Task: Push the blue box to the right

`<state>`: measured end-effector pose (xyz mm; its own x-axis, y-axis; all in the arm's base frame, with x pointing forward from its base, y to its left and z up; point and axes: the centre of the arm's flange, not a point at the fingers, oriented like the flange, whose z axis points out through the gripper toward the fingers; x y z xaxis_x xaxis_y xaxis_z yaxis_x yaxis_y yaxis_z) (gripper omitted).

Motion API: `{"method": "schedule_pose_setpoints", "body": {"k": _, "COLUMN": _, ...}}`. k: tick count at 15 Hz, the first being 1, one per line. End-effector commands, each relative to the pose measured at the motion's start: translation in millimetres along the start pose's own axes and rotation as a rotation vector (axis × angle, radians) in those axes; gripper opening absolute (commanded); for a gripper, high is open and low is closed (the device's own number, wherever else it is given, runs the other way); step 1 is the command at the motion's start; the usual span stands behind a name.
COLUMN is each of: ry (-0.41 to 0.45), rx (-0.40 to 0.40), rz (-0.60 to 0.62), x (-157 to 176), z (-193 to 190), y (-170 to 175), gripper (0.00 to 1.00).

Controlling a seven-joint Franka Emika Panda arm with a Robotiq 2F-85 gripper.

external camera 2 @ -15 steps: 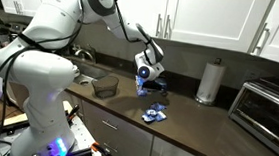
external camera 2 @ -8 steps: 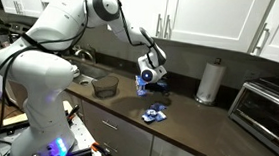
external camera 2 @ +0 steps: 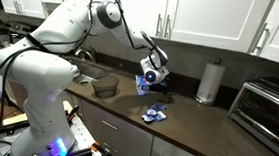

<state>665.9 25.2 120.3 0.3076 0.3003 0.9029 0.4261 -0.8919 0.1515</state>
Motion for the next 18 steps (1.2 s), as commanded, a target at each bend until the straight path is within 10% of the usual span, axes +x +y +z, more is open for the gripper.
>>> {"method": "schedule_pose_setpoints", "body": {"k": 1, "ry": -0.024, "rx": -0.075, "rz": -0.068, "x": -26, "z": 10, "y": -36, "gripper": 1.0}}
{"method": "schedule_pose_setpoints", "body": {"k": 18, "ry": -0.183, "rx": -0.178, "rz": -0.111, "x": -37, "z": 18, "y": -8, "gripper": 1.0}}
